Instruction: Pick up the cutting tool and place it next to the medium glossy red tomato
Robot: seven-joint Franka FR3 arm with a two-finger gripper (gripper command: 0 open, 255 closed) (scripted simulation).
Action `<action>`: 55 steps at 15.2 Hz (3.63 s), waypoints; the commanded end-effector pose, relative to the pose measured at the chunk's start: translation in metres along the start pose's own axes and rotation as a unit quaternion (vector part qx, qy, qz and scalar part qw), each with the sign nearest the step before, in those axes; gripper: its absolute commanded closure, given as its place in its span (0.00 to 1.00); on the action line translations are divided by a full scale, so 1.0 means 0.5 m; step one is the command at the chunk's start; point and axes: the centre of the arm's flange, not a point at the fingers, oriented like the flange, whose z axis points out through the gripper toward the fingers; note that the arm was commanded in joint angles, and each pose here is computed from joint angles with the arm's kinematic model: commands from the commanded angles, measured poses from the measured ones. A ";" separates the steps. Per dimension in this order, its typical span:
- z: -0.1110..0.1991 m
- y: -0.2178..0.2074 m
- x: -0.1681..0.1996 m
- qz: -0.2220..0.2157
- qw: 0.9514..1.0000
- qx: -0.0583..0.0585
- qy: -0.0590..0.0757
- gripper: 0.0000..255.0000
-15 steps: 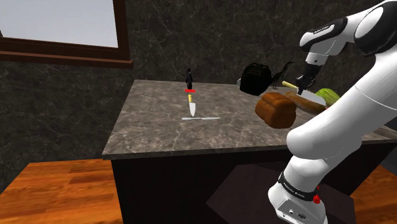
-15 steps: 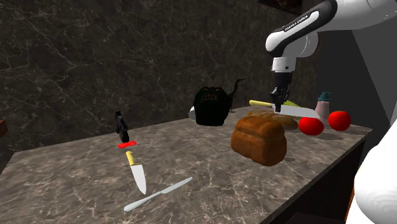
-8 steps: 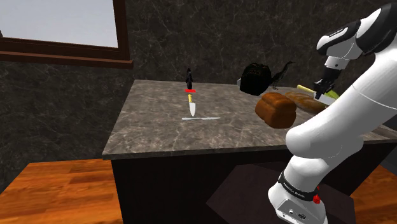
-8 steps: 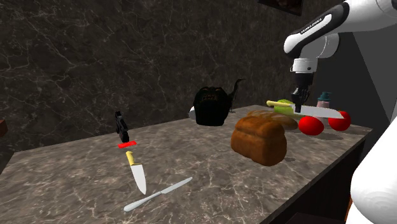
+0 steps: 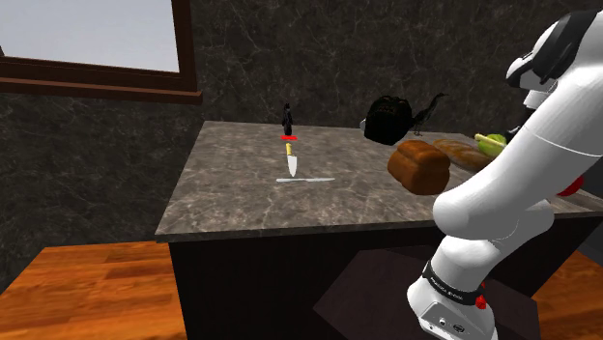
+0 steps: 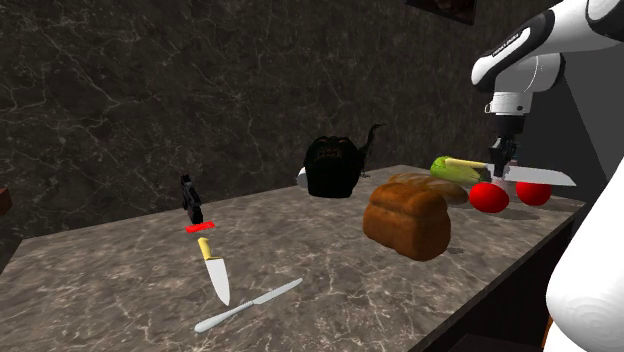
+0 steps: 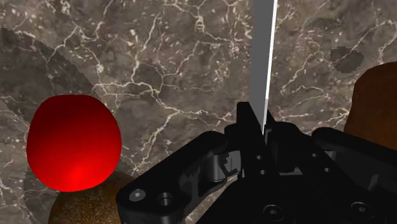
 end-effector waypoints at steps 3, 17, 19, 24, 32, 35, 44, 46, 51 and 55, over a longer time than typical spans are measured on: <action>0.038 0.008 -0.004 -0.001 1.000 0.000 0.000 1.00; 0.186 0.011 -0.002 -0.001 1.000 0.000 0.000 1.00; 0.207 0.012 -0.002 -0.001 1.000 0.000 0.000 1.00; 0.260 0.013 -0.001 -0.001 1.000 0.000 0.000 1.00; 0.329 0.014 -0.001 -0.001 1.000 0.000 0.000 1.00; 0.329 0.014 0.000 -0.001 1.000 0.000 0.000 1.00; 0.329 0.015 0.000 -0.001 1.000 0.000 0.000 0.00; 0.277 0.014 0.000 -0.001 1.000 0.000 0.000 0.00; 0.229 0.014 0.000 -0.001 1.000 0.000 0.000 0.00; 0.229 0.014 0.000 -0.001 1.000 0.000 0.000 0.00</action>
